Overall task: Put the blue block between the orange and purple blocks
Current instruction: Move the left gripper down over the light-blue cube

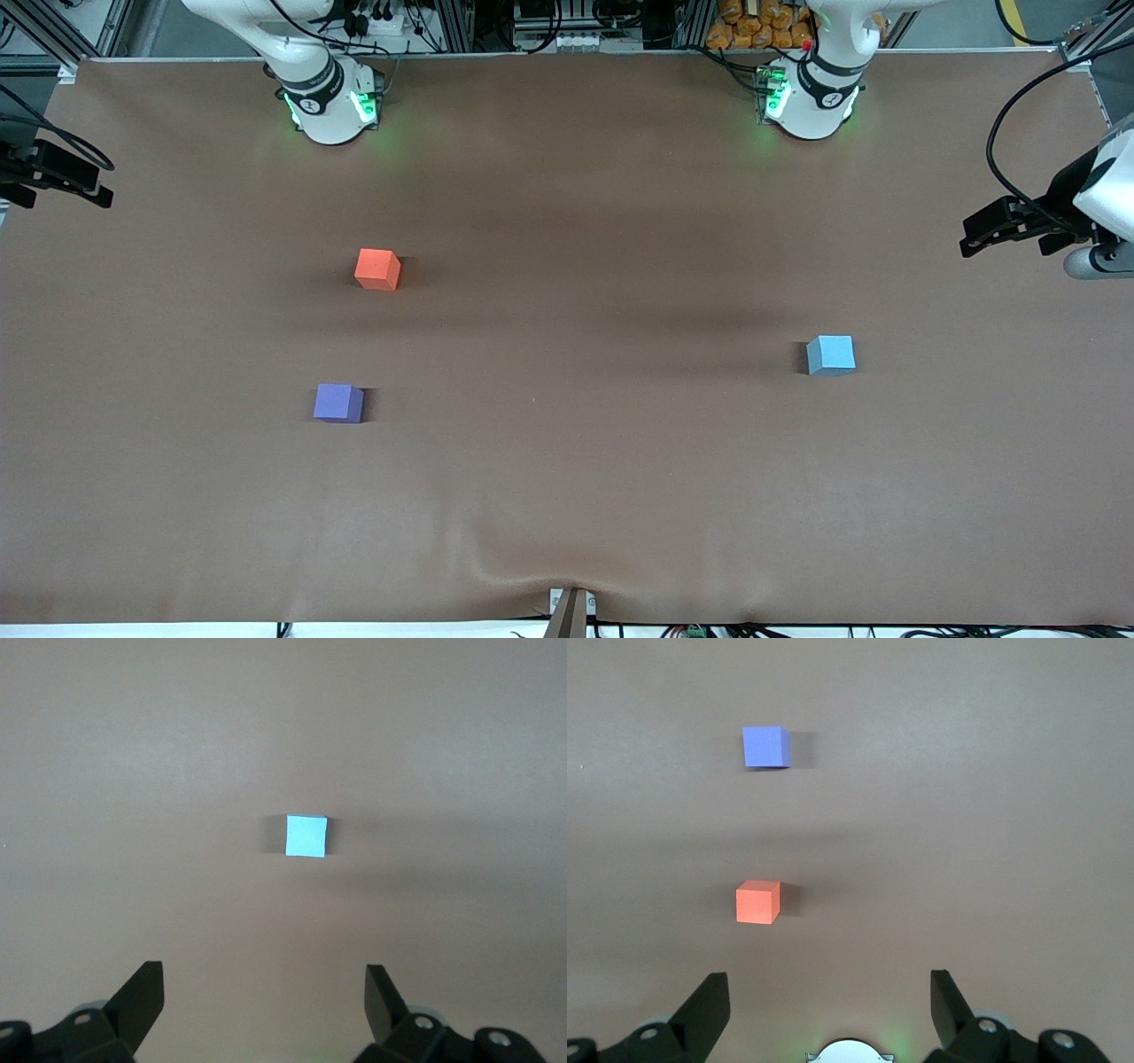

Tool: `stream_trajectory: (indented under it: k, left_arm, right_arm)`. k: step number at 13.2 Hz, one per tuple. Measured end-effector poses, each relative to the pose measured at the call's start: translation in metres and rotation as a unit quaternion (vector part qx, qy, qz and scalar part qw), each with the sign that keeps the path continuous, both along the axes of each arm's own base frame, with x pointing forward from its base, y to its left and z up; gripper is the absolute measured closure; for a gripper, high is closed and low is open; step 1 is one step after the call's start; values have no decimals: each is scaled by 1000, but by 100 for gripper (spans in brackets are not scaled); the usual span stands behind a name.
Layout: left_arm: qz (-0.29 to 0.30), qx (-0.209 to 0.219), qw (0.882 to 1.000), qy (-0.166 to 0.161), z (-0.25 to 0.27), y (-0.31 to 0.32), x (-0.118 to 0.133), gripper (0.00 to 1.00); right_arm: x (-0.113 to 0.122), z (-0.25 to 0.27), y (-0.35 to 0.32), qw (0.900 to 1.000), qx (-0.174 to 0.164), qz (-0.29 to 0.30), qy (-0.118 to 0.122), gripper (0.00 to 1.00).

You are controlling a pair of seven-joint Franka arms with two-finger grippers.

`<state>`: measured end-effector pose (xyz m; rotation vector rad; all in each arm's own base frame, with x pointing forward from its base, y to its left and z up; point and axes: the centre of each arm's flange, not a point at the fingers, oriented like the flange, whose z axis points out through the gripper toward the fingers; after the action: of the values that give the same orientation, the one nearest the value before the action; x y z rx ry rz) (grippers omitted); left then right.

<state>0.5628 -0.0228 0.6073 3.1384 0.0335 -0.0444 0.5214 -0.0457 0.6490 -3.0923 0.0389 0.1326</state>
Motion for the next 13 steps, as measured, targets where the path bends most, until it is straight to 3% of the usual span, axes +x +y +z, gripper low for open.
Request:
stream_trajectory:
  k: [6, 13]
  left_arm:
    - [-3, 0, 1000, 19, -18, -3, 4, 0]
    - [-14, -4, 999, 36, -104, -28, 43, 0]
  right_arm:
    - [0, 0, 2, 1000, 0, 1, 0, 0]
    - [0, 0, 1, 1000, 0, 1, 0, 0]
